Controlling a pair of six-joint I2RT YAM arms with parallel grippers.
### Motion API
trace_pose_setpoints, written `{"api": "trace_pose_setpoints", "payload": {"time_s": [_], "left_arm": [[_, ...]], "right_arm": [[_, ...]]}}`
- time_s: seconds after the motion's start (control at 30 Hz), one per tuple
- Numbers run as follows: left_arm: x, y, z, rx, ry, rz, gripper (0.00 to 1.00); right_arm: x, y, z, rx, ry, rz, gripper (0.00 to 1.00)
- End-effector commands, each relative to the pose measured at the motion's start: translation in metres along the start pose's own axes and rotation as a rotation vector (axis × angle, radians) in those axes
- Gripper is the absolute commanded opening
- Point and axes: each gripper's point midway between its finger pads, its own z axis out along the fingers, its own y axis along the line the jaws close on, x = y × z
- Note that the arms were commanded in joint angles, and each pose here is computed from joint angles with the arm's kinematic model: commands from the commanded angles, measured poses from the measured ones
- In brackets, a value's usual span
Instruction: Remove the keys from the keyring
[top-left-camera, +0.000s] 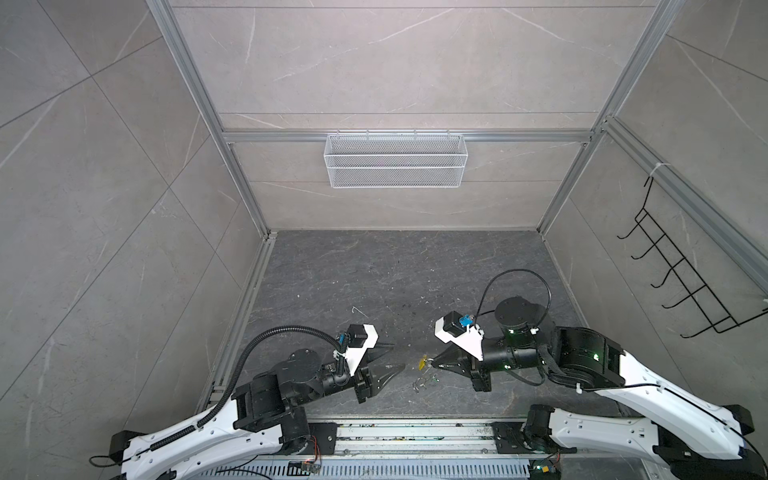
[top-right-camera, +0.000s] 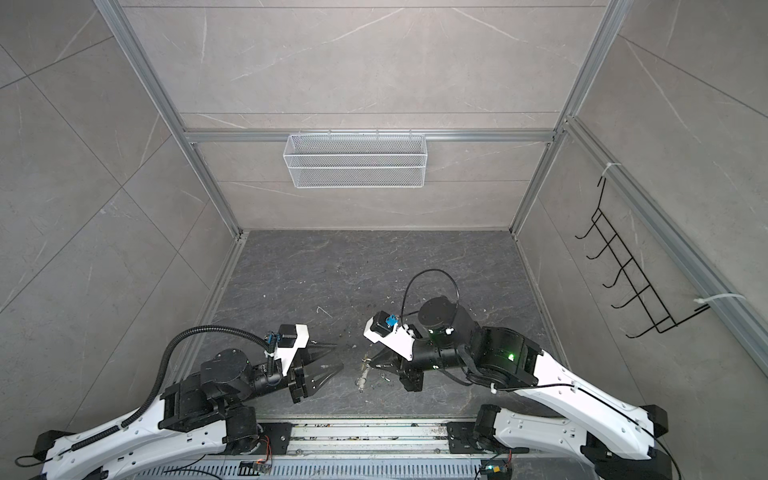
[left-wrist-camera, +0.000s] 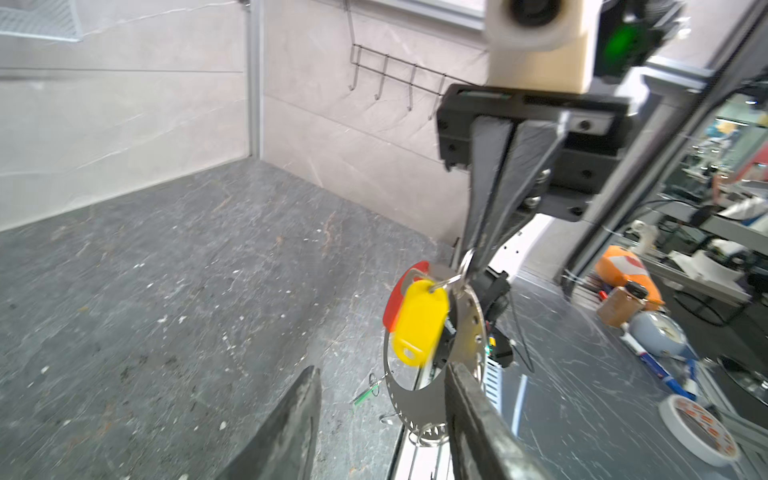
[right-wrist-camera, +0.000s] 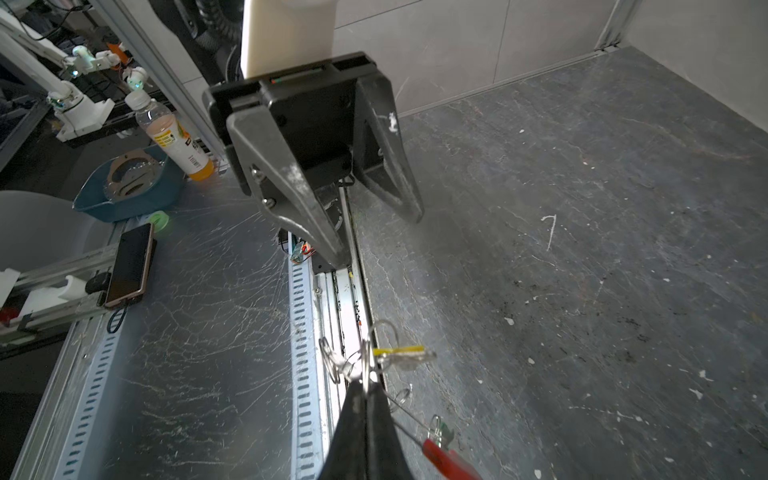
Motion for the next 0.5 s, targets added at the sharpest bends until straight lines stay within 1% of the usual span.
{"api": "trace_pose_setpoints", "payload": {"time_s": [0.0,0.1,0.2,0.3,0.47], "left_arm": [[-0.021,-0.023,0.002,0.116,-0.023,0.07,0.51],[-0.022,-0.034,0.012,0.177,0.003,0.093,0.52],[-0.022,-0.039,0.019,0.209,0.02,0.107,0.53],[-0.022,-0.044,0.02,0.242,0.015,0.121,0.56],[-0.023,-0.047,0.023,0.257,0.009,0.132,0.57]], "right_arm": [[0.001,0.012,-0.004,-0.065,0.028,-0.029,0.0],[-0.001,0.014,-0.004,-0.081,0.025,-0.034,0.0],[-0.003,0.018,-0.004,-0.103,0.023,-0.034,0.0],[-0.002,0.02,-0.004,-0.115,0.028,-0.033,0.0],[-0.003,0.021,-0.003,-0.124,0.026,-0.032,0.0]]}}
